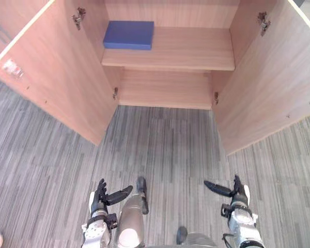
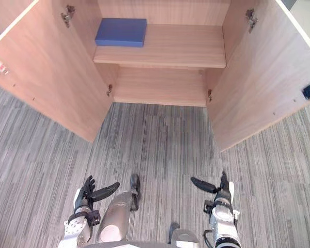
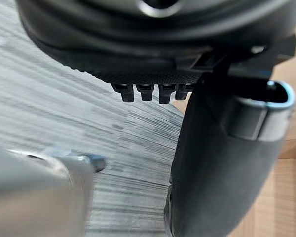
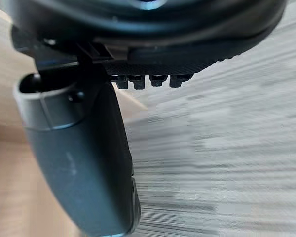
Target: Walk over to the cabinet, pick up the folder, carry it to the office cabinet, place the folder inside the office cabinet, then close the office cabinet door
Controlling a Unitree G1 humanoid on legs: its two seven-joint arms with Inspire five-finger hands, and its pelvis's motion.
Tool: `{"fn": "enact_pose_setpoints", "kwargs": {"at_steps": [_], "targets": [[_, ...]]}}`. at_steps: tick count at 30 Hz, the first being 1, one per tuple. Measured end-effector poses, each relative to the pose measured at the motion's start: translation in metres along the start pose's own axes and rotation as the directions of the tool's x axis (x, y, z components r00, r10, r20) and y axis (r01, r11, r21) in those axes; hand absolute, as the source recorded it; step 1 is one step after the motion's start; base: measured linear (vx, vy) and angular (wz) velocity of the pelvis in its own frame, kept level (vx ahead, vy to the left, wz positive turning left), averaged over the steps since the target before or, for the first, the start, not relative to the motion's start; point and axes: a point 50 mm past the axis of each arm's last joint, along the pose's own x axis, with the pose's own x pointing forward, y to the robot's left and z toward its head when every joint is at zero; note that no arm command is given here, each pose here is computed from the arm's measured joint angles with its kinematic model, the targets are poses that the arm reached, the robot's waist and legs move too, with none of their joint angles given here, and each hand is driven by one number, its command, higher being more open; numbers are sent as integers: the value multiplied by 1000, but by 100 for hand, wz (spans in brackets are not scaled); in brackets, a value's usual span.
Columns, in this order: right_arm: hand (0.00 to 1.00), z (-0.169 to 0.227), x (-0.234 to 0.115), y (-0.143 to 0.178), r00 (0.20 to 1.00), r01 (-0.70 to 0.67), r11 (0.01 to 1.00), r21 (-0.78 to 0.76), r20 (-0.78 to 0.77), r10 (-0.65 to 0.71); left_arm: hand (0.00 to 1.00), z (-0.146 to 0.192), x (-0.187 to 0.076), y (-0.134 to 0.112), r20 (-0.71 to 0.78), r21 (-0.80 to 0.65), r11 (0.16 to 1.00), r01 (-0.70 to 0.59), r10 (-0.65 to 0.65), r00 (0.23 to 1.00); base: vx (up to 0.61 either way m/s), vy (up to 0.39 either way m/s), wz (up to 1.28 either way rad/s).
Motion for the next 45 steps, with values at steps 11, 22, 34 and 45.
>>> {"fn": "enact_pose_setpoints", "kwargs": {"at_steps": [11, 22, 34, 45], "targets": [[100, -15, -10, 29, 994, -99, 994, -37, -44, 97, 100, 3, 2, 23, 22, 63, 997, -40, 38, 999, 536, -15, -5], [100, -9, -14, 12, 998, -55, 998, -39, 16, 55, 100, -4, -7, -9, 1, -22, 999, 38, -38, 999, 384, -101, -10], [100, -32, -22, 5, 998, -8, 999, 34, -56, 9, 100, 97, -39, 21, 478, -46, 996, -82, 95, 874, 191, 74, 6], [100, -40, -22, -6, 998, 19, 1000, 17, -67, -18, 100, 113, -90, 36, 623, -65, 957, -284, 262, 738, 9, -17, 9]]}}
